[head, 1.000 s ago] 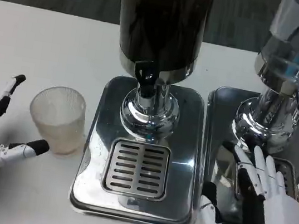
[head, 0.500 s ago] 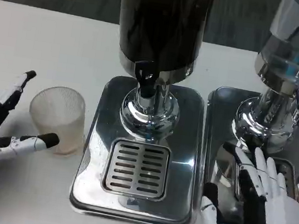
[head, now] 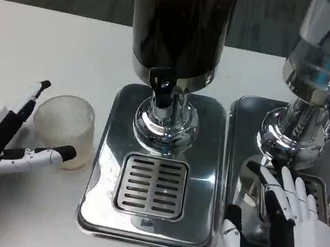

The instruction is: Grasp the cup under the faucet to collect the drink, then remove the cup.

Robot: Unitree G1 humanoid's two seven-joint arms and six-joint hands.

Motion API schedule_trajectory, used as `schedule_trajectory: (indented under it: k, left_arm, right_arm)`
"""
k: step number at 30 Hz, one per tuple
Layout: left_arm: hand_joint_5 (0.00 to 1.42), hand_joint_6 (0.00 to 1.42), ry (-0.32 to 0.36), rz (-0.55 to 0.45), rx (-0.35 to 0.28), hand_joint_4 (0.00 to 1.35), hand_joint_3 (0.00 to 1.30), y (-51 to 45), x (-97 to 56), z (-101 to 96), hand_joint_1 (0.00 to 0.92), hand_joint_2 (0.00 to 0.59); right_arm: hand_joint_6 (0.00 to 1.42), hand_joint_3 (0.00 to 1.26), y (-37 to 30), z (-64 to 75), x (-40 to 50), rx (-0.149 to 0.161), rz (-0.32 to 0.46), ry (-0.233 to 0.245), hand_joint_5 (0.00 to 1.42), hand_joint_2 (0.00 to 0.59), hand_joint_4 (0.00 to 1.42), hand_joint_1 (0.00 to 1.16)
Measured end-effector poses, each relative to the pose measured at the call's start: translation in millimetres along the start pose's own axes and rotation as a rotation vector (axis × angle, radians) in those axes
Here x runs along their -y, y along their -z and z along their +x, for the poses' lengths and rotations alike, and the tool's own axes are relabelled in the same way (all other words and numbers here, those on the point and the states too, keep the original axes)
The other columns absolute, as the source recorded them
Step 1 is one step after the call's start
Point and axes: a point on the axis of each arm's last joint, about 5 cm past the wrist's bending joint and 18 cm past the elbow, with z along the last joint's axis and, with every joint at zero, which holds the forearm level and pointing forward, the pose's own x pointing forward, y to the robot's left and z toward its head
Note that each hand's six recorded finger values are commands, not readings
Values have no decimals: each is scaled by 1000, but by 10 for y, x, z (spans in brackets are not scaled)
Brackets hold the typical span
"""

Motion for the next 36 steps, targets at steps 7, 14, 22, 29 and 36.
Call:
schedule_trajectory:
  k: [7,14,22,29,36]
  left_arm:
    - [113,287,10,-9,9,0,0,-29,45,21,163,9]
    - [124,299,16,-20,4,0,0,-40,81,28,166,17]
    - [126,307,5,-43,4,0,0,-86,147,66,172,29]
    - [146,339,-5,-52,5,0,0,-124,157,120,179,41]
    - [179,395,-13,-70,5,0,0,-156,180,158,187,56]
  right_arm:
    - [0,197,5,-1,4,-1,2,-1,15,446,54,368]
    - [0,197,18,-4,14,-5,4,-4,23,446,54,368]
    - [0,197,49,-22,35,-26,3,-13,27,446,54,368]
    - [0,197,57,-34,48,-34,3,-15,34,446,54,368]
    - [0,197,71,-44,63,-49,10,-20,38,446,54,368]
